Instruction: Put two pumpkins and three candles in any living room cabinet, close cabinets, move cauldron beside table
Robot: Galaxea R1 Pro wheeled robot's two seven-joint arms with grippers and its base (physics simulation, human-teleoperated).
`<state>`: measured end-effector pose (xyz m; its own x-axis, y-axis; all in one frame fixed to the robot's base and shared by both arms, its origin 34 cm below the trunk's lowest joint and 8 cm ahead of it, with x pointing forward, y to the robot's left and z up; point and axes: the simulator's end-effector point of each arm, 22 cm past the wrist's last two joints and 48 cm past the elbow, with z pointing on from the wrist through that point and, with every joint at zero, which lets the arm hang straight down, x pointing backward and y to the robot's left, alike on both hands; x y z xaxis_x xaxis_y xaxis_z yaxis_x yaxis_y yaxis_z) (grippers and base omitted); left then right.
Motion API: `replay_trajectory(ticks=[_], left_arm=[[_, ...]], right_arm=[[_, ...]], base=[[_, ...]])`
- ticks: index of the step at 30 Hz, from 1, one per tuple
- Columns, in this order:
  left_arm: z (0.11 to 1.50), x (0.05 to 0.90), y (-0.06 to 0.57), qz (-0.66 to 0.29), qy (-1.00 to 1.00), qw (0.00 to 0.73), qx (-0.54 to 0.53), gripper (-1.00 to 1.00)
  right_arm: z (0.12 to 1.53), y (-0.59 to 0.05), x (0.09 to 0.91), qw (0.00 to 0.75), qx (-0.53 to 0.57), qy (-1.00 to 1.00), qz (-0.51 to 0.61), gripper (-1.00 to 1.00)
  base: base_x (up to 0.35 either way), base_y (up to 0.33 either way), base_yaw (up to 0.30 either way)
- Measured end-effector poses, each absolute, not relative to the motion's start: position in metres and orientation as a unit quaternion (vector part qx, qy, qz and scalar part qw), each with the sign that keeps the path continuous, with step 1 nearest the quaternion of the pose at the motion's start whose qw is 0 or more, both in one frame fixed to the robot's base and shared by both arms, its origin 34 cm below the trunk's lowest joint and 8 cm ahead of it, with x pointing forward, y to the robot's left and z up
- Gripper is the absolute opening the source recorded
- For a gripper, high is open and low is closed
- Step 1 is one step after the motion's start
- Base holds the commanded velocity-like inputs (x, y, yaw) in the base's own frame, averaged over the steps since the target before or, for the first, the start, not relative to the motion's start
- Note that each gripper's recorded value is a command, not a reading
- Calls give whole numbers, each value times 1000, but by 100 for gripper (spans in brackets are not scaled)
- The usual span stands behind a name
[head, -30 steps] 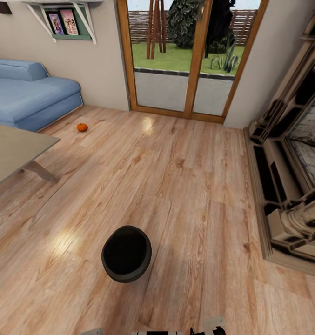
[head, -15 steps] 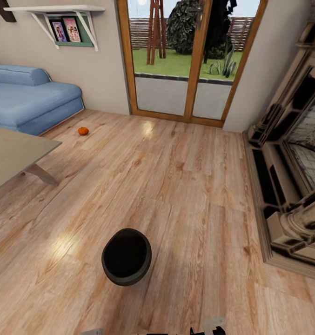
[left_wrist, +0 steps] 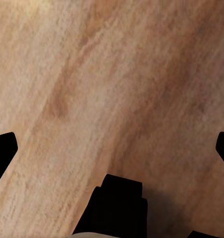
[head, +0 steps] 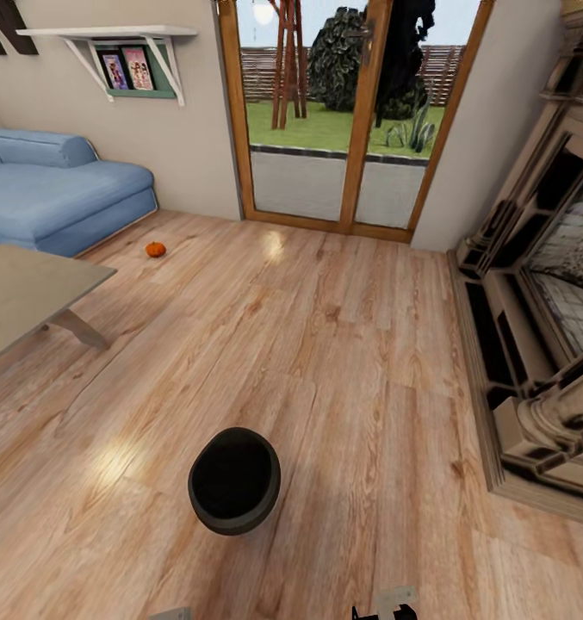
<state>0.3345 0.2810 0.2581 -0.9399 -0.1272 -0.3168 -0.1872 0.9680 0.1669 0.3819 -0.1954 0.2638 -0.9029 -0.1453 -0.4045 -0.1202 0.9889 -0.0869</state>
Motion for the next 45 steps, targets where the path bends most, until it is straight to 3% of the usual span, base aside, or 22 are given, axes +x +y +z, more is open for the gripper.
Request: replay_trajectory(ticks=[45], left_arm=[[275, 363, 281, 95, 974, 189, -84, 100]], right_arm=[[284, -194, 409, 244, -67, 967, -32, 100]], base=[[0, 0, 0]])
